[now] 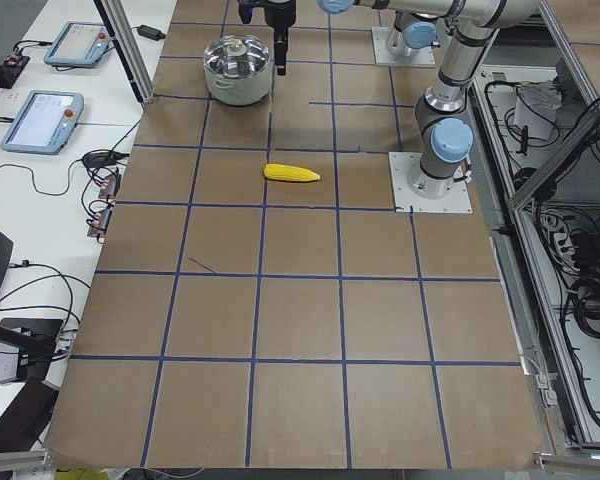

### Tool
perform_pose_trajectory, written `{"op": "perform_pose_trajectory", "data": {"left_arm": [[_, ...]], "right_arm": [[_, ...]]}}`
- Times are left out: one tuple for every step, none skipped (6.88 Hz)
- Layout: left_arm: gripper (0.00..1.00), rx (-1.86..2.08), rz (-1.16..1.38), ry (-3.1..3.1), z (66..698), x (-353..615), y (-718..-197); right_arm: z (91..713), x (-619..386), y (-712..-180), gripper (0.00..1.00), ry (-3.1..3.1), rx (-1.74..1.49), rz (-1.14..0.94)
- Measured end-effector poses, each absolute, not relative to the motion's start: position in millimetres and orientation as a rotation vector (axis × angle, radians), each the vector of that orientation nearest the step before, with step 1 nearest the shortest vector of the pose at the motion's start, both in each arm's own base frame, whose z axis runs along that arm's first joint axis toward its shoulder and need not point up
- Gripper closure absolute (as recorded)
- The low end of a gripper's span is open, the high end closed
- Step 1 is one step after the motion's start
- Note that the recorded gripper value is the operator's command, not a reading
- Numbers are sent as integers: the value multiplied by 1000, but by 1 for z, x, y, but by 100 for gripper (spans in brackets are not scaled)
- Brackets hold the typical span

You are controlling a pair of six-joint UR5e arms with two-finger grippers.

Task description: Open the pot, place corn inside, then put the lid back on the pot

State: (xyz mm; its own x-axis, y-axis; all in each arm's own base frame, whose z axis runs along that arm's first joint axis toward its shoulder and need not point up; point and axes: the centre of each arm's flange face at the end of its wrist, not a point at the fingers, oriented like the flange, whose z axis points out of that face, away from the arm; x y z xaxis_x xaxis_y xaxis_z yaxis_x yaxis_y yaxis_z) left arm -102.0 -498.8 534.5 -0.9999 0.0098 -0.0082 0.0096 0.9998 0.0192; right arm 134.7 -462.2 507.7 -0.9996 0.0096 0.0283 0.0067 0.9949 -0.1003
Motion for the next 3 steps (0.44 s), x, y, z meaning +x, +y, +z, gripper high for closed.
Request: {"op": "perform_pose_trajectory", "data": {"left_arm": [[0, 20, 31, 3133, 534, -103, -500], [0, 24, 35, 3135, 533, -103, -501], [0, 25, 39, 3138, 531, -104, -502]], "right_arm": [[504, 135, -462, 0, -3109, -12, 153], [499, 135, -462, 0, -3108, -12, 154], [496, 135, -462, 0, -3108, -12, 153]]}}
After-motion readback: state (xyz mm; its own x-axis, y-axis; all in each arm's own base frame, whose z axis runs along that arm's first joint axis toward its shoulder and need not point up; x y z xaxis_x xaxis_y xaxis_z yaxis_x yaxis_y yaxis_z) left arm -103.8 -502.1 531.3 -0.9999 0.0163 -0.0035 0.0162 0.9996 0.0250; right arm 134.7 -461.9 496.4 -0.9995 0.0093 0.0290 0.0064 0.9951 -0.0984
